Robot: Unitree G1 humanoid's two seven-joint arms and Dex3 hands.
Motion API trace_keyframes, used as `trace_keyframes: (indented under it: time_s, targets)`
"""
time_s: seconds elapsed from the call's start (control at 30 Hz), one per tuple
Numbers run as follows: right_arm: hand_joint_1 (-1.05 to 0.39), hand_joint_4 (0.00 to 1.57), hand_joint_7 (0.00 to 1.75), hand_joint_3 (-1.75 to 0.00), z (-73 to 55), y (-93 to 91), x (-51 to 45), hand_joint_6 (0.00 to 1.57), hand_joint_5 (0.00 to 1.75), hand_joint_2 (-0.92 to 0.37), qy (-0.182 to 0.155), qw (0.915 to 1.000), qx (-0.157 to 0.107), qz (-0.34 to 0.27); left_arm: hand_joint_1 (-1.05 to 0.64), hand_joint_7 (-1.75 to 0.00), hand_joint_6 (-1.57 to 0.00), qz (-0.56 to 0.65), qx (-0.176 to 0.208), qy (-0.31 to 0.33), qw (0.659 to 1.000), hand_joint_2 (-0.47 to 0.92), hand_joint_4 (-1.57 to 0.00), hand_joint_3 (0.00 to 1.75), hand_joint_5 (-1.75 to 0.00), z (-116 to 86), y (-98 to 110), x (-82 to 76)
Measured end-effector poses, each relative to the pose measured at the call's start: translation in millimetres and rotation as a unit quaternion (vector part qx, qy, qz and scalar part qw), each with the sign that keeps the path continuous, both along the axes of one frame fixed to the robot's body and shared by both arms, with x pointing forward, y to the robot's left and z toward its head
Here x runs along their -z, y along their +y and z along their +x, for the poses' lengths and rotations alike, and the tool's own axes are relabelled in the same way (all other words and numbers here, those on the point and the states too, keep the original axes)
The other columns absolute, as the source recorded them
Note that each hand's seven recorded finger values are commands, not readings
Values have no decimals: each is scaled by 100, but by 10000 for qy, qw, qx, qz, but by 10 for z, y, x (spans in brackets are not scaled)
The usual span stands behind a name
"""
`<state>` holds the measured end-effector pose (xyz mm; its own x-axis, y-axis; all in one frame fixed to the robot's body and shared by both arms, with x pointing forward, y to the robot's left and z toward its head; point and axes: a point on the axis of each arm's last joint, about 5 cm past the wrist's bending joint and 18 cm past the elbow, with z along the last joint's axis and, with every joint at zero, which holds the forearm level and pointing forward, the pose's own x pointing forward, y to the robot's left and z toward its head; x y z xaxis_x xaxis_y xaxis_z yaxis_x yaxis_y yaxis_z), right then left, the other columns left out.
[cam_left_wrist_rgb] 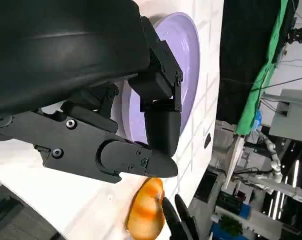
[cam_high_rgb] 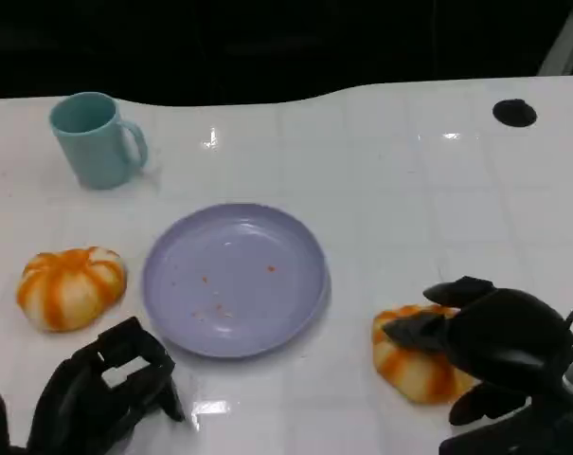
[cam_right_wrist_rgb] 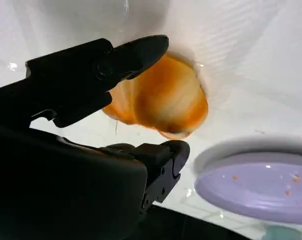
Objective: Grasp the bread from the table and place it into the plate.
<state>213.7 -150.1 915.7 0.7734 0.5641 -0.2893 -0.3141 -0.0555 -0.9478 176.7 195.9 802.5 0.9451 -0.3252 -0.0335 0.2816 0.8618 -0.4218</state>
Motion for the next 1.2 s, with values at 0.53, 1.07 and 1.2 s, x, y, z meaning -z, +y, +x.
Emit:
trace_keyframes:
  time_s: [0.53, 1.07, 1.2]
  targets:
    - [-38, 65, 9, -27, 183, 120, 196, 99, 129, -92, -459, 9982, 85, 366, -52, -141, -71, 10, 4, 9, 10000, 92, -77, 16, -170, -18, 2, 0]
    - [-26, 81, 147, -54, 275, 150, 454, 70, 175, -88, -1003, 9884, -60, 1135, -50, -141, -72, 0, 6, 8, 10000, 92, -77, 17, -171, -23, -4, 0]
    - [-25, 83, 155, -61, 265, 166, 521, 67, 175, -81, -1147, 9837, -3, 1387, -49, -140, -71, -5, 4, 9, 10000, 92, -77, 18, -171, -22, -4, 0]
